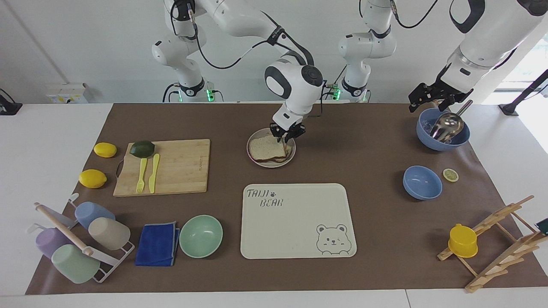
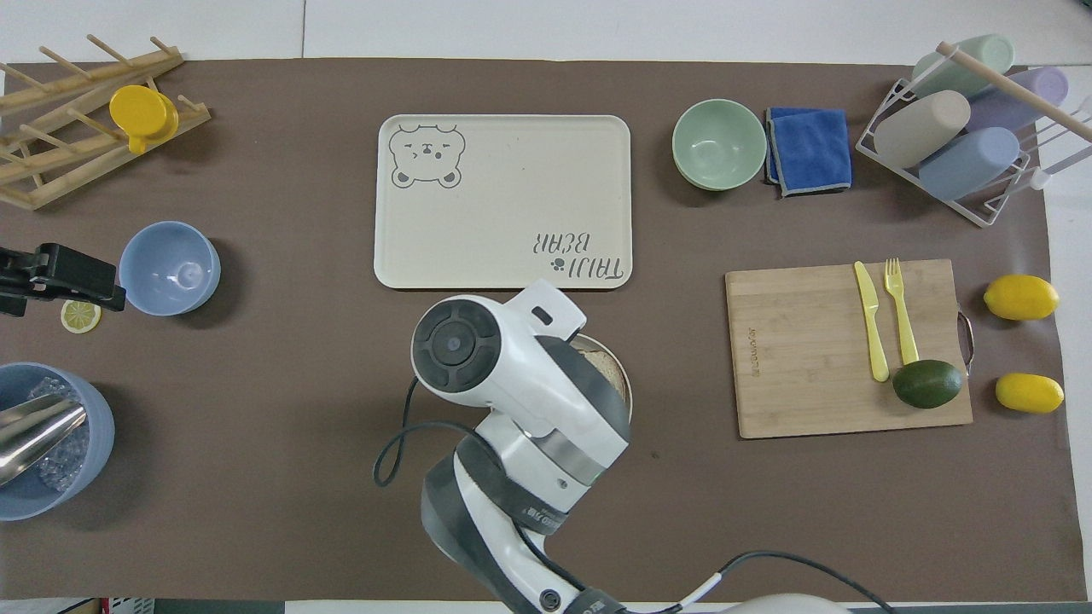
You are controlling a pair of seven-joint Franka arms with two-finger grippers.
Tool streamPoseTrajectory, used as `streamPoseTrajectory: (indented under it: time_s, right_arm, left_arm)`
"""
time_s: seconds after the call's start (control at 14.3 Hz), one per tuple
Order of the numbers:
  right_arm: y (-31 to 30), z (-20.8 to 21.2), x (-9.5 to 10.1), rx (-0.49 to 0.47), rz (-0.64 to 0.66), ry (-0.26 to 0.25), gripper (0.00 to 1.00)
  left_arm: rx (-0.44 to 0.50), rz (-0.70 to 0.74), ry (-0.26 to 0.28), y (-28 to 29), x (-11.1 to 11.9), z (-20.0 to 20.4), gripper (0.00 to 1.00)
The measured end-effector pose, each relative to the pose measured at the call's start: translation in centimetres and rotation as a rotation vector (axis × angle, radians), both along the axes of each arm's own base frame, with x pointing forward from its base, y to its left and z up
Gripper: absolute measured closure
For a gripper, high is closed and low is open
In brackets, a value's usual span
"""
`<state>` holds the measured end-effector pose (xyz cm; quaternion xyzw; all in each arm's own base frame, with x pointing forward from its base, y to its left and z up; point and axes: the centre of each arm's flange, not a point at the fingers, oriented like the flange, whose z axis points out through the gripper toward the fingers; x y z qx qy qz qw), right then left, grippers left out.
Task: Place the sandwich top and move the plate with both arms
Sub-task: 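Lower the bread onto the egg and open the right gripper, then grip the plate rim with the left gripper while the right gripper withdraws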
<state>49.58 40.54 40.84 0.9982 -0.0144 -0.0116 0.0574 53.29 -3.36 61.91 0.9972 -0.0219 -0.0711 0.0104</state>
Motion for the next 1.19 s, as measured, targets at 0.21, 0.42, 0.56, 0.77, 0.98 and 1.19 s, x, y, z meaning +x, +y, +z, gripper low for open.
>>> streamPoseTrajectory:
  time_s: [0.21, 0.42, 0.56, 0.77, 0.98, 1.19]
  right_arm:
    - [-12.3, 5.6, 6.7, 0.042, -0.064, -0.041, 0.0]
    - [-22.4, 8.8, 9.0, 0.039, -0.11, -0.023, 0.0]
    - [-28.4, 11.3, 8.9, 0.033, -0.089, 0.014, 0.0]
    - [-37.7, 15.6, 7.3, 0.046, -0.077, 0.056, 0.0]
    - [-40.5, 16.6, 6.0, 0.057, -0.057, 0.1, 0.0]
    - [-41.4, 16.4, 5.6, 0.059, -0.043, 0.13, 0.0]
  left_arm:
    - [0.003, 0.018, 0.003, -4.1, -0.6, -1.3, 0.0]
    - [-0.019, 0.068, -0.026, -12.8, -3.2, -6.0, 0.0]
    - [-0.078, 0.08, -0.021, -17.5, -5.2, -10.2, 0.0]
    - [-0.14, 0.084, 0.004, -20.5, -7.4, -16.8, 0.0]
    - [-0.183, 0.063, -0.006, -24.0, -11.3, -23.0, 0.0]
    - [-0.204, 0.045, -0.02, -26.6, -14.7, -27.6, 0.04]
